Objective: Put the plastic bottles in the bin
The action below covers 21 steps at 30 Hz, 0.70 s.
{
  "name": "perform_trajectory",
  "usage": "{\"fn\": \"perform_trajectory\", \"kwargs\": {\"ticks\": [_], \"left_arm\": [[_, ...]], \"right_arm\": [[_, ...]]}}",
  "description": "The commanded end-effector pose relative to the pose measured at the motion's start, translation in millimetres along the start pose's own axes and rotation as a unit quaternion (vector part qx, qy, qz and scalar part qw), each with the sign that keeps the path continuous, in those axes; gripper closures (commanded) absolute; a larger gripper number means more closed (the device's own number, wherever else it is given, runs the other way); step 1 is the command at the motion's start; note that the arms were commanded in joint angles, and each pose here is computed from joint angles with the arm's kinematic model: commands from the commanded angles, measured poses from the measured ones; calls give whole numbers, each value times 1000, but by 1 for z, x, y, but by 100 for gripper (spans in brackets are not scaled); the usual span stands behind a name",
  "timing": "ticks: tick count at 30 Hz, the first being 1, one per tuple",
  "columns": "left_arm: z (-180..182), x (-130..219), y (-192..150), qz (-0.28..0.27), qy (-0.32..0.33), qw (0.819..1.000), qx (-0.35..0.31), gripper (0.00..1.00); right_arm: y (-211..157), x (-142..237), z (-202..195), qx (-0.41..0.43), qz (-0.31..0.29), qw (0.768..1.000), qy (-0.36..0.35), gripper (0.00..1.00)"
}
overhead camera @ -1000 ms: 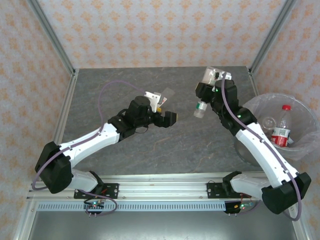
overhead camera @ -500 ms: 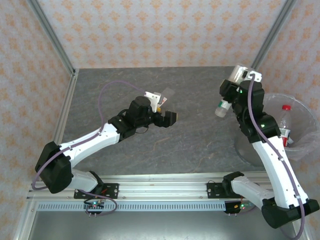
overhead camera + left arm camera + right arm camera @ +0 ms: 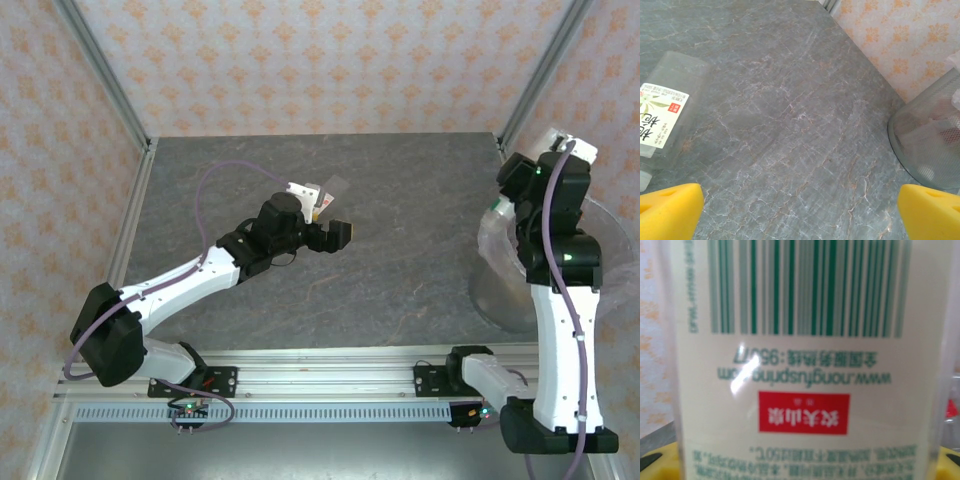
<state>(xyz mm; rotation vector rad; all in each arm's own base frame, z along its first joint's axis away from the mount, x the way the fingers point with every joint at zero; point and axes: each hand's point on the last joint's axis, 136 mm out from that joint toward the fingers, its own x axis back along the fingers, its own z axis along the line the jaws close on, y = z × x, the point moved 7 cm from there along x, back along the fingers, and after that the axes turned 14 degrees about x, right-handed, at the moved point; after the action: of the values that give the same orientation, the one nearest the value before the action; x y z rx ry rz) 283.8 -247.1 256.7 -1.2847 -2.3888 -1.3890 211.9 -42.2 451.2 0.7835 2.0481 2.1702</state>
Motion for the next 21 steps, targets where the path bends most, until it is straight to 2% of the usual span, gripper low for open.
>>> {"fn": "perform_trajectory", "kwargs": {"ticks": [1, 6, 10, 15, 19, 21], "left_arm": [[-6, 1, 8, -20, 0, 1000, -13, 0], [-4, 3, 8, -21, 6, 1000, -19, 0], [-2, 7, 8, -25, 12, 999, -23, 0], [0, 10, 8, -33, 20, 999, -24, 0], [2, 9, 8, -34, 26, 999, -19, 0], [3, 10, 8, -35, 30, 999, -18, 0]], "right_arm": [[4, 8, -20, 29, 14, 998, -51, 58], [8, 3, -46, 55, 24, 989, -133, 57], [-2, -9, -62, 102, 60, 970, -212, 57], [-26, -27, -66, 132, 94, 960, -230, 54], [-52, -39, -64, 131, 141, 956, -223, 42], [-59, -40, -63, 123, 160, 956, -215, 28]]}}
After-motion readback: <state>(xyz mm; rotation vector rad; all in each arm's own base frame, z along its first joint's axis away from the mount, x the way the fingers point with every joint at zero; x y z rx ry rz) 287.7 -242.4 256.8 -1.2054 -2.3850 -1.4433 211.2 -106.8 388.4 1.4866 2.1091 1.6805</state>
